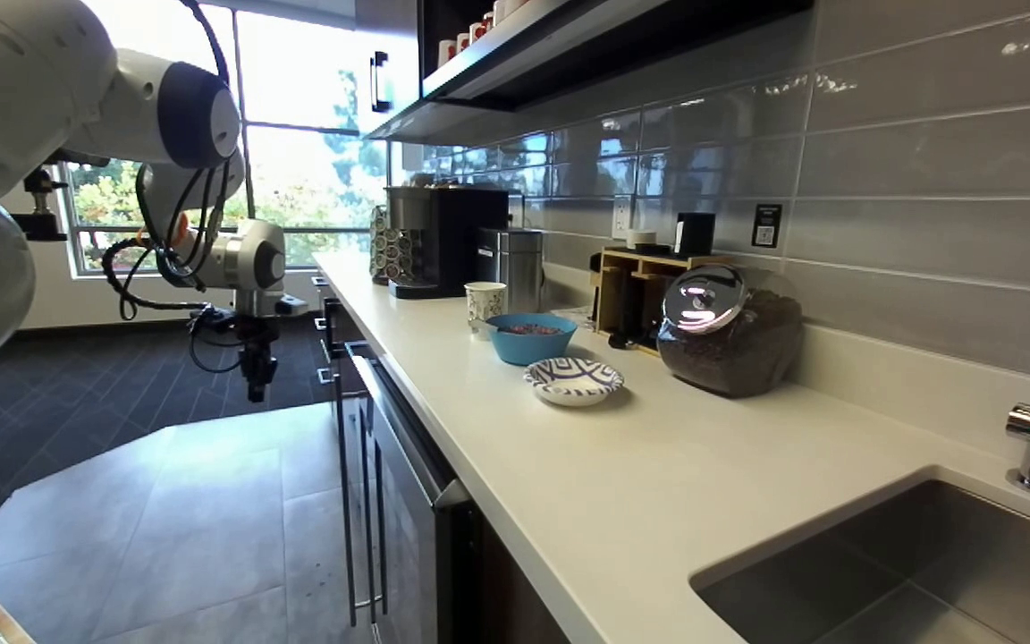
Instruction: Open the clear cabinet door
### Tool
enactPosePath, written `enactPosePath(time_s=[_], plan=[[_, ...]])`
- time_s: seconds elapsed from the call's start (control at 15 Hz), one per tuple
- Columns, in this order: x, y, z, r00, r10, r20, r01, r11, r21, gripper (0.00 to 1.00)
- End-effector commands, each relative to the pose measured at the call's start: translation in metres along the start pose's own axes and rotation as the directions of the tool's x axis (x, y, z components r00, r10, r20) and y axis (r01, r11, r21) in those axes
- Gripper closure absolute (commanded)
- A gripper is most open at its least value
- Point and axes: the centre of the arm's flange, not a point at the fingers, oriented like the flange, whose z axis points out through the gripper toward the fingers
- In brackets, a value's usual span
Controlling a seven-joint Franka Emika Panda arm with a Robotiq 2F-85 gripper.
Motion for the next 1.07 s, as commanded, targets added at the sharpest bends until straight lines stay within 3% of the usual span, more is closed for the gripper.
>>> enactPosePath(time_s=[0.0,0.2,0.27,0.33,0.67,0.87,1.0], plan=[[0.011,0.01,-0.006,0.999,0.044,0.014,-0.044,0.999,-0.013,0.96],[0.024,0.017,-0.011,0.997,0.078,-0.002,-0.078,0.997,0.003,0.96],[0.028,0.019,-0.013,0.996,0.089,-0.014,-0.089,0.996,0.003,0.57],[0.032,0.023,-0.018,0.994,0.107,-0.023,-0.106,0.994,0.01,0.56],[0.053,0.04,-0.049,0.962,0.264,-0.073,-0.262,0.964,0.038,0.21],[0.072,0.048,-0.06,0.902,0.419,-0.106,-0.416,0.908,0.051,0.02],[0.086,0.058,-0.062,0.852,0.512,-0.113,-0.509,0.859,0.056,0.0]])
